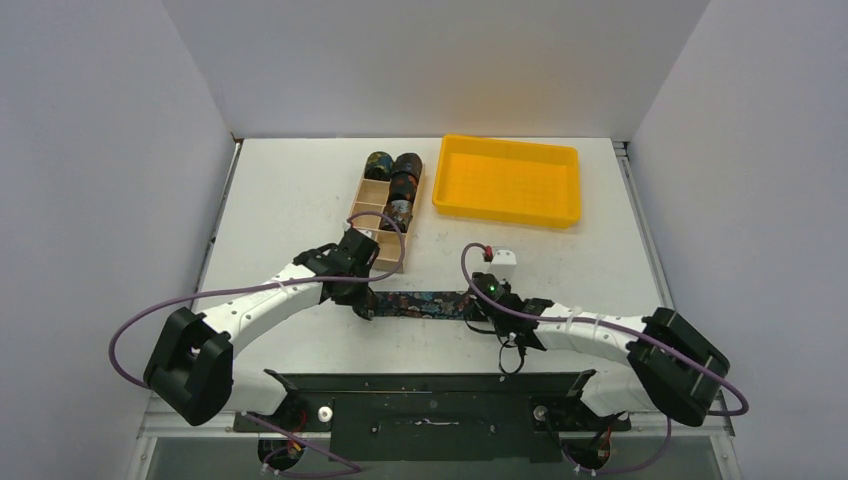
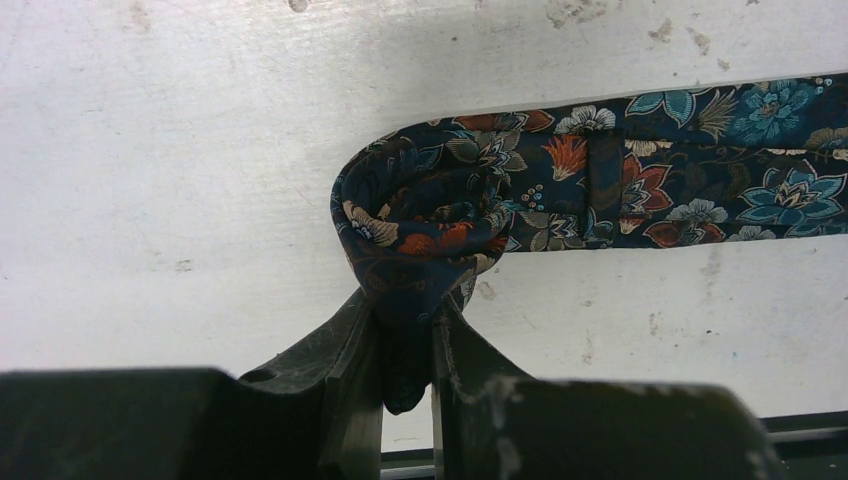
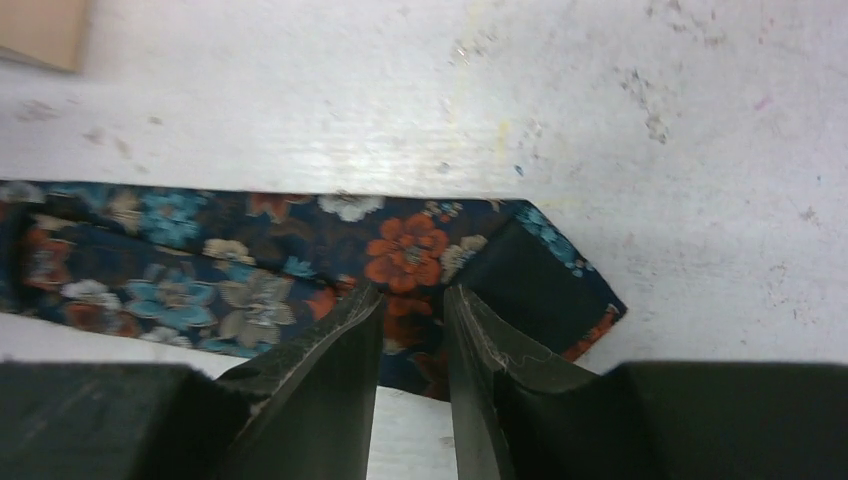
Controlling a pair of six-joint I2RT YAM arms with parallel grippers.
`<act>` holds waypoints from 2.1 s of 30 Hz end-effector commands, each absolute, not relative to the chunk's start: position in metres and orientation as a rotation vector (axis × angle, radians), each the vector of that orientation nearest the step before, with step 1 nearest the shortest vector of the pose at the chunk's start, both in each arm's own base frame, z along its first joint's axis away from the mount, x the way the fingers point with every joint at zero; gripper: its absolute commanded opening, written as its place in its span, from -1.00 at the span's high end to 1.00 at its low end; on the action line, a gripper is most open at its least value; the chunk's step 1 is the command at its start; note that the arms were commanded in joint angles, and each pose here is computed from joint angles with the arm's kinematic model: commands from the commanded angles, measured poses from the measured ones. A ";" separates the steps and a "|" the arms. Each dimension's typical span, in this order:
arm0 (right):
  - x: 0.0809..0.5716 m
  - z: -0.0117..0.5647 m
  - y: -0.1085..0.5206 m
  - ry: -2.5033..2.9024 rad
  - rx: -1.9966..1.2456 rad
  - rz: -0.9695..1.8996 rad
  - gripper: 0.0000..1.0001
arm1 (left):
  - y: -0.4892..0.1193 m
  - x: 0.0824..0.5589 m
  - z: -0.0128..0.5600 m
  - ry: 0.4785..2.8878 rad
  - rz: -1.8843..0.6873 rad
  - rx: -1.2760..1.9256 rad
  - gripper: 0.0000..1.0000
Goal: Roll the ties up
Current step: Roll the tie at the center of the board.
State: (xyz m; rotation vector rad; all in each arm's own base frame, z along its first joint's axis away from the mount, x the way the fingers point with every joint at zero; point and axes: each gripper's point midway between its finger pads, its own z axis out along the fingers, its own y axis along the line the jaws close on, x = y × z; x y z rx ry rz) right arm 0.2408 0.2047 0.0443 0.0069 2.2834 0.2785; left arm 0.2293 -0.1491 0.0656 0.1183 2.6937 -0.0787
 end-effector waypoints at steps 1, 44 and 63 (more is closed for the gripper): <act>0.235 0.020 0.192 2.325 0.025 0.217 0.41 | -0.142 0.242 0.077 2.633 -0.008 0.113 1.00; 0.159 -0.035 0.166 2.570 0.077 0.189 0.61 | -0.167 0.286 0.072 2.380 0.598 0.106 1.00; 0.171 0.009 0.171 2.465 0.103 0.294 -0.16 | -0.213 0.275 0.071 2.463 0.333 0.168 0.05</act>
